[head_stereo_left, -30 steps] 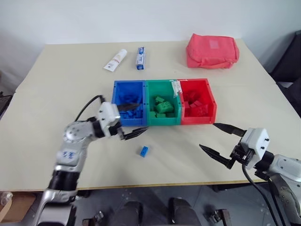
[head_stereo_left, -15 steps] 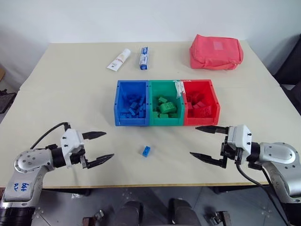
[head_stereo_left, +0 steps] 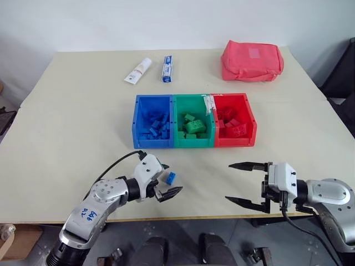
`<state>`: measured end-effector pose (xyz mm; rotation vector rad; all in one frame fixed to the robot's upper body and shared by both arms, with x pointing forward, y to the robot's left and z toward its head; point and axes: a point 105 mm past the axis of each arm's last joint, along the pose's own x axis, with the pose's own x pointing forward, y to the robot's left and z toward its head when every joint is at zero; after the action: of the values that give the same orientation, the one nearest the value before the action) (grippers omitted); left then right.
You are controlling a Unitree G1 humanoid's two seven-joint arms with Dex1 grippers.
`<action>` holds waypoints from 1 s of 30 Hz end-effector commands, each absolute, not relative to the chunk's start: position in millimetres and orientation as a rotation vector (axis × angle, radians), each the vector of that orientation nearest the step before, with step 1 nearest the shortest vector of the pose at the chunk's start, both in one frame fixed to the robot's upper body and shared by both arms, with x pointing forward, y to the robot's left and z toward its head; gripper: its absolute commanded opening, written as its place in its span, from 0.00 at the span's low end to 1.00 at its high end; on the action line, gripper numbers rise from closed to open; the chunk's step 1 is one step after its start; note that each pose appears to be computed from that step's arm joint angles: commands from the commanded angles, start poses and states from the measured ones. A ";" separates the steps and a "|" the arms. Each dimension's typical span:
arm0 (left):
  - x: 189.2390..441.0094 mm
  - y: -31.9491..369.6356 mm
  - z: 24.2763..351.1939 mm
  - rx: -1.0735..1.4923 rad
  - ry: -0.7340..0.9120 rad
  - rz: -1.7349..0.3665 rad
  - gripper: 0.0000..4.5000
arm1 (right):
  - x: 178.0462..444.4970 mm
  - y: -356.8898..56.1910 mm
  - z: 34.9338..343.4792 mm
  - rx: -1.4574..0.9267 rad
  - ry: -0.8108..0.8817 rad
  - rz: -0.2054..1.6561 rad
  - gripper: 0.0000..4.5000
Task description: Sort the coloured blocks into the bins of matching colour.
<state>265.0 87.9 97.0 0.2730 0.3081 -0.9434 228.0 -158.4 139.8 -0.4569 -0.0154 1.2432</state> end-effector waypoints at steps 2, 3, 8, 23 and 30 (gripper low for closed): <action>268.7 91.3 96.1 0.329 0.319 -0.931 0.73 | 219.3 -158.0 144.2 -0.476 -0.049 1.270 1.00; 268.6 91.4 95.2 0.328 0.321 -0.935 0.66 | 219.2 -160.0 143.2 -0.479 -0.042 1.265 1.00; 270.5 90.9 94.9 0.314 0.313 -0.953 0.31 | 220.0 -166.6 142.7 -0.483 -0.034 1.238 1.00; 347.9 115.2 194.4 0.314 -0.141 -0.766 0.10 | 252.1 -196.9 185.9 -0.288 -0.268 0.740 1.00; 382.5 117.7 206.2 0.328 -0.136 -0.704 0.60 | 252.2 -191.3 186.2 -0.314 -0.276 0.750 1.00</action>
<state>383.7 120.0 194.0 0.3163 -0.0805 -0.6959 256.2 -196.6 176.3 -0.2853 -0.2310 0.7386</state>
